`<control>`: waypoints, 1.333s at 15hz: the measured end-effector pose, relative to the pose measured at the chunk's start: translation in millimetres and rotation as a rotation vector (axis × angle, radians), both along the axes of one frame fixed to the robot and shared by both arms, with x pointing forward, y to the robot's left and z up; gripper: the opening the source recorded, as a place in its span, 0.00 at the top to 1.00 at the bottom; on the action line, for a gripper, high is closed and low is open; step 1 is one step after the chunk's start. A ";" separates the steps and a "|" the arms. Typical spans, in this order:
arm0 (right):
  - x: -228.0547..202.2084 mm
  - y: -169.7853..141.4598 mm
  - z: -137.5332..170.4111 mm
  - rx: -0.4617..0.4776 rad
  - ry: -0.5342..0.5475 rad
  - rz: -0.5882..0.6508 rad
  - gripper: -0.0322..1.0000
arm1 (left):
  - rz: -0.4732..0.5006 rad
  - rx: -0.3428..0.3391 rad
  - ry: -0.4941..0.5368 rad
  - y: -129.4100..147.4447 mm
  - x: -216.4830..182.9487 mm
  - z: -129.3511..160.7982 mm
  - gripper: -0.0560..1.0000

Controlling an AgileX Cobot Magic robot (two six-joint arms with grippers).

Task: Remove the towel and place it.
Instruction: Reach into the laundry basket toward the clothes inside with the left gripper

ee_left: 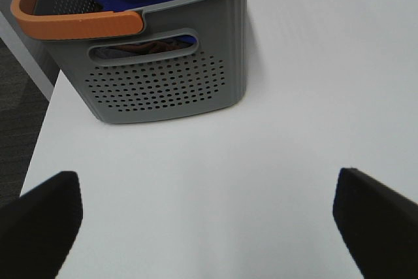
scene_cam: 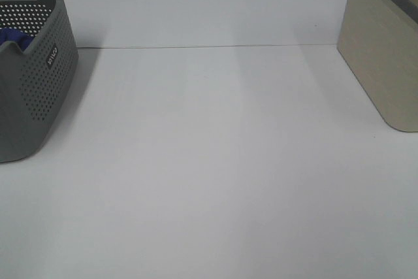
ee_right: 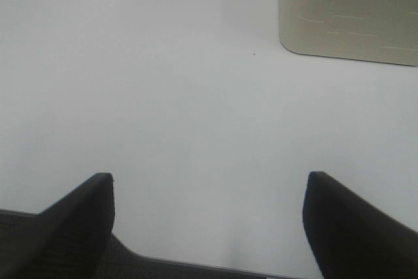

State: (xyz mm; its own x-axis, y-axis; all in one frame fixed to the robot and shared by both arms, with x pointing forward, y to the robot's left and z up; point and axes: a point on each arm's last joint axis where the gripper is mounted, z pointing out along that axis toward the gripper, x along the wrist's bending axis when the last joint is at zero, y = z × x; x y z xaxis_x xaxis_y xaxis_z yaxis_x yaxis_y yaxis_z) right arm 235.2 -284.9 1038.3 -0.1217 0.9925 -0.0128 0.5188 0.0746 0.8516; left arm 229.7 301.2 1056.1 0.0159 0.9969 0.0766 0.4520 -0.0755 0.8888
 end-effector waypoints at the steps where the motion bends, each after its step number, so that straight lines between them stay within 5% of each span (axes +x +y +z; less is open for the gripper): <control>1: 0.0 0.0 0.0 0.000 0.000 0.000 0.22 | 0.000 0.000 0.000 0.0 0.0 0.0 0.01; 20: 0.0 0.0 0.0 0.000 0.000 0.000 0.22 | 0.000 0.000 0.000 0.0 0.0 0.0 0.01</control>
State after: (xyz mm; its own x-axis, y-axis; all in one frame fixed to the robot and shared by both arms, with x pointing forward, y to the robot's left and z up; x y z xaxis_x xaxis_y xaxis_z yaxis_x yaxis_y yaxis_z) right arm 235.2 -284.9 1038.3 -0.1217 0.9925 -0.0128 0.5188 0.0746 0.8516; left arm 229.7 301.2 1056.1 0.0159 0.9969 0.0766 0.4520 -0.0755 0.8888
